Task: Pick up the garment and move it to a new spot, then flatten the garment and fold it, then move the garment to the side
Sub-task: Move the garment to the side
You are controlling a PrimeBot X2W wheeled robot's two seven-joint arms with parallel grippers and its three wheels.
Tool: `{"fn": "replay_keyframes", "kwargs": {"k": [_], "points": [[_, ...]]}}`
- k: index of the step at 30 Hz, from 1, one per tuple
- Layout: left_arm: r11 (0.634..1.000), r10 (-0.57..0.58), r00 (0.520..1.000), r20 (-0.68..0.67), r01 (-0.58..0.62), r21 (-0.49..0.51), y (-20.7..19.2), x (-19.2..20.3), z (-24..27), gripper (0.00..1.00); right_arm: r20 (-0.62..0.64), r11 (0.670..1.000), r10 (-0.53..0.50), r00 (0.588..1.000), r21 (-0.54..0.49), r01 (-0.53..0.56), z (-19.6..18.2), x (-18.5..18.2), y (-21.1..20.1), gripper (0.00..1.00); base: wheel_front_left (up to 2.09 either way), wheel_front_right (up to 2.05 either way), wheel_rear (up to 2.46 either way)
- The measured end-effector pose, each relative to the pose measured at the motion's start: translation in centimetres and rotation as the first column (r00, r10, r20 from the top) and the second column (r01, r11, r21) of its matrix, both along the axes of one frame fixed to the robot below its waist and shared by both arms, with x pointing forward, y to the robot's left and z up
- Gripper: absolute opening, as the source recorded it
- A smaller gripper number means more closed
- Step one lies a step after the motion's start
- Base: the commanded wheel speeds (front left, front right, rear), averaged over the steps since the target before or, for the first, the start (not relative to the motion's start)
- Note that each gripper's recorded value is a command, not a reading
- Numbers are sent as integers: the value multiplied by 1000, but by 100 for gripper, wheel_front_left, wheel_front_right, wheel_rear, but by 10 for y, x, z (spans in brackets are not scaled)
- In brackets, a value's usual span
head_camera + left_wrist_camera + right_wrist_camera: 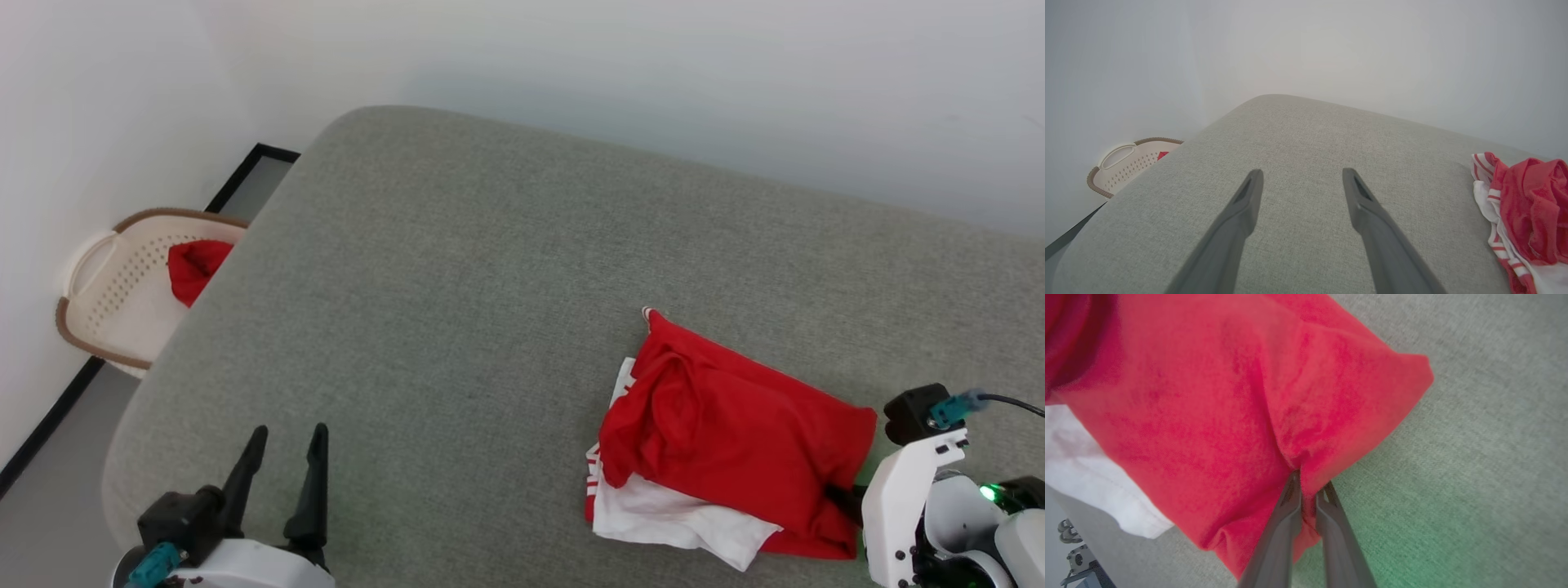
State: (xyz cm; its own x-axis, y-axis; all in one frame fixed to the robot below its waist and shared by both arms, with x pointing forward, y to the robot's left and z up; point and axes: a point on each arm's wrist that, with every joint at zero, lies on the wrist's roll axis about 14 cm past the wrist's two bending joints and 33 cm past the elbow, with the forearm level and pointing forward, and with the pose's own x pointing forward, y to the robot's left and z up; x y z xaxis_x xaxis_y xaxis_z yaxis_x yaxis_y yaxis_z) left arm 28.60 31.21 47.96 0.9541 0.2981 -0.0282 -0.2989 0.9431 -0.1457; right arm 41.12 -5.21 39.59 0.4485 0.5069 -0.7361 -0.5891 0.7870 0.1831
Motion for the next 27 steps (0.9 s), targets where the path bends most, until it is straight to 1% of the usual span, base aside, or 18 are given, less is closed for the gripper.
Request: {"fn": "replay_keyframes", "kwargs": {"k": [4,14,22,27], "points": [[1000,-6,1000,4,6,-2,-1,1,0,100,40,1000,16,999,-15,-15,13,5,-2,0,0,0,0],[998,-58,998,23,58,4,-15,13,5,100,185,999,16,983,-48,-8,61,27,-18,0,0,0,0],[991,-128,990,54,127,33,-33,38,17,100,327,994,22,945,-110,15,106,45,-45,0,0,0,0],[981,-189,980,64,186,48,-50,58,21,100,399,990,-1,917,-130,58,132,56,-67,0,0,0,0]]}}
